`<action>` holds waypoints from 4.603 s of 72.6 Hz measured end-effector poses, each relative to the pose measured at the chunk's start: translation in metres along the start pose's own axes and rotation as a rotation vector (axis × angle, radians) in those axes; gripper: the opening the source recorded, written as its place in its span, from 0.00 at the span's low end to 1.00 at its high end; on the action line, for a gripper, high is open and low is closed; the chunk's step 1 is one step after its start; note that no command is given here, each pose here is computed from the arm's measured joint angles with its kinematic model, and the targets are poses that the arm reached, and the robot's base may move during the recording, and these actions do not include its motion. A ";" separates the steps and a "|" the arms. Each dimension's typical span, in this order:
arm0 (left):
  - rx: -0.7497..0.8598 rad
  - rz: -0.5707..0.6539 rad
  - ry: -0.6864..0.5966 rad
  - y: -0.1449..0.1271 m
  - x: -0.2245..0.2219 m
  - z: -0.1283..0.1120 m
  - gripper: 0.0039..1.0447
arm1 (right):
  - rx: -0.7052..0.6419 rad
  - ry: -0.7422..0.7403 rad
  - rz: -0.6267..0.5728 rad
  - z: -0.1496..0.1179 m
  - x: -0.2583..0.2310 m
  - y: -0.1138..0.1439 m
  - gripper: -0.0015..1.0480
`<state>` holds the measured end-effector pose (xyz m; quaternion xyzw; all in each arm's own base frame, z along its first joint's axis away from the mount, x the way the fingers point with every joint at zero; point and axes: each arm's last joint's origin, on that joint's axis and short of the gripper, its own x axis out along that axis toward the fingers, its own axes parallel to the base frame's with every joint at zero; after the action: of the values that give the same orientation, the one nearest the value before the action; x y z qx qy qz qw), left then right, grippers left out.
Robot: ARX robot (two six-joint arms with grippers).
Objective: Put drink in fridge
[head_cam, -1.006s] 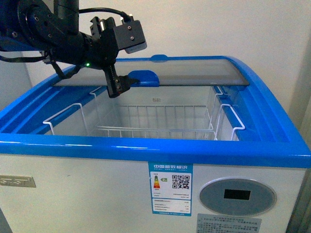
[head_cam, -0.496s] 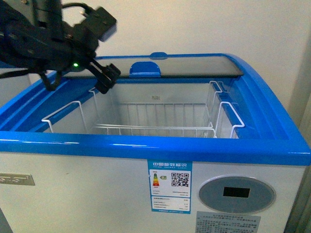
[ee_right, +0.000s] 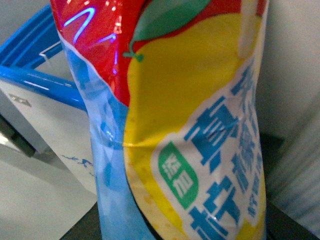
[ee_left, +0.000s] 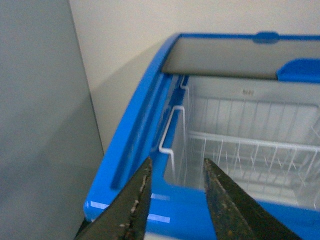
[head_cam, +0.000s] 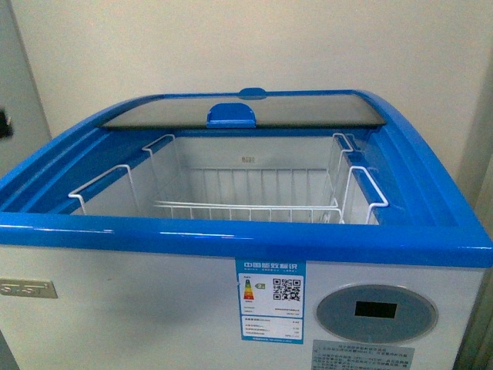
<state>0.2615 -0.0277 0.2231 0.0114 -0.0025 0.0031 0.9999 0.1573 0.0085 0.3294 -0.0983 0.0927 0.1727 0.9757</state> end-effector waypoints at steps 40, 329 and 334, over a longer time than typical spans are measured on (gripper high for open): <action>-0.018 -0.010 0.012 0.027 -0.087 -0.042 0.02 | -0.906 0.443 0.382 0.044 0.313 0.001 0.40; -0.019 -0.010 -0.006 0.027 -0.165 -0.055 0.02 | 0.185 -0.201 -0.350 -0.160 -0.008 0.032 0.03; -0.019 -0.010 -0.007 0.027 -0.165 -0.054 0.02 | 0.186 -0.200 -0.350 -0.160 -0.009 0.033 0.03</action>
<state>0.0970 -0.0004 0.1684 0.0022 -0.0058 -0.0021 1.0000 0.1135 0.0001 0.1716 -0.0051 -0.0077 0.0003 1.0000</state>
